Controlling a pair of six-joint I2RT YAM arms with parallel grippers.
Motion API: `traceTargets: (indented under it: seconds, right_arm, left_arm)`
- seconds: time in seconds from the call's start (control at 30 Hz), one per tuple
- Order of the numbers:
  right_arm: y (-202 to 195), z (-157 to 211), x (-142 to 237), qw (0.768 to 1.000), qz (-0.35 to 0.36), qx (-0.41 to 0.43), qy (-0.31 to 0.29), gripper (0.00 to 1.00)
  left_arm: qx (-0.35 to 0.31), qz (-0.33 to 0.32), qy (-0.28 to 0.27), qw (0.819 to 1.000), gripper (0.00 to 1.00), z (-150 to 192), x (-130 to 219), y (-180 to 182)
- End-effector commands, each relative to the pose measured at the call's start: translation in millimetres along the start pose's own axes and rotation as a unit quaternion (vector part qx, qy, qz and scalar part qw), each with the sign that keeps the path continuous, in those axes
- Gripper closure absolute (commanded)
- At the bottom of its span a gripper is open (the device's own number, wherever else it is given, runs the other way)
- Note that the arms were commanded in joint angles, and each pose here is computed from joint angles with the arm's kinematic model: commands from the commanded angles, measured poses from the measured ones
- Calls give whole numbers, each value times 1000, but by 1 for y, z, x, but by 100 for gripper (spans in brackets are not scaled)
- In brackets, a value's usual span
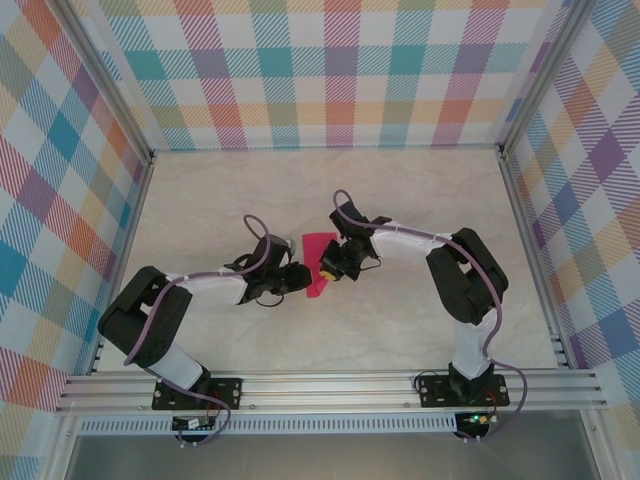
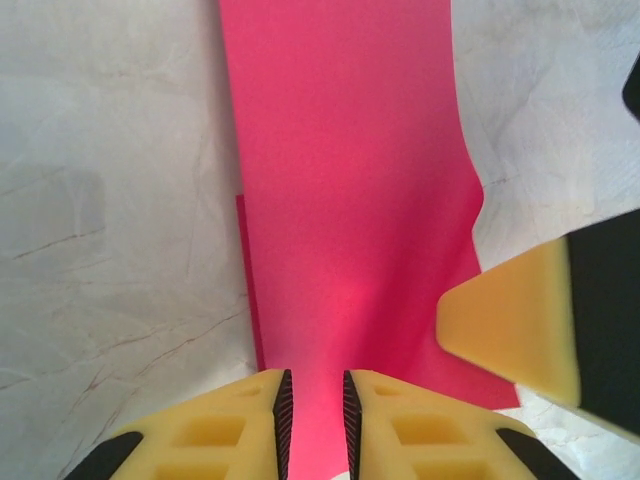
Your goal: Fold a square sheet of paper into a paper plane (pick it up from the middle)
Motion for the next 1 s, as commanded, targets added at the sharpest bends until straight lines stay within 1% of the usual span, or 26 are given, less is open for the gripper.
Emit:
traceTargets:
  seconds: [0.0,0.17,0.27,0.37,0.47,0.53,0.63,0.77,0.97]
  right_arm:
    - [4,-2,-1,1000,7,-17,0,96]
    - [7,-2,-1,1000,5,-28,8,95]
    - [9,-4,-2,999,6,-32,9,95]
    - [9,-5,-4,999,9,-36,12,95]
    - [10,-6,-5,999,12,-38,11,95]
    - [10,-7,-5,999,15,-39,10,95]
    - [9,-8,-6,999,18,-40,9,95]
    - [8,-9,-7,999,19,-40,10,95]
    - [7,-8,-7,999,20,-39,11,95]
  left_arm:
    - [-55,38,-20,998,75,-1,3,-12]
    - [-128,42,-47,990,68,0,8,-10]
    - [-140,32,-64,988,65,-1,11,-6]
    - [-117,29,-72,990,67,-4,10,-6]
    - [-81,2,-70,994,74,-8,4,2]
    - [-59,-8,-73,996,76,-11,1,5]
    - [-35,5,-80,996,77,-18,-1,3]
    - [-23,7,-80,997,78,-30,-3,-1]
    - [10,-7,-67,998,80,-48,-18,13]
Point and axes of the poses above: each hand's point on the last joint's axis, 136 mm out from that joint toward the fingers, its own x axis back along the fingers, its own y axis along the line the jaws close on, z = x × y, the point moved 4 cm from there along x, back along the fingers, and after that the axes turned 5 degrees about -x, right-handed, at the moved point
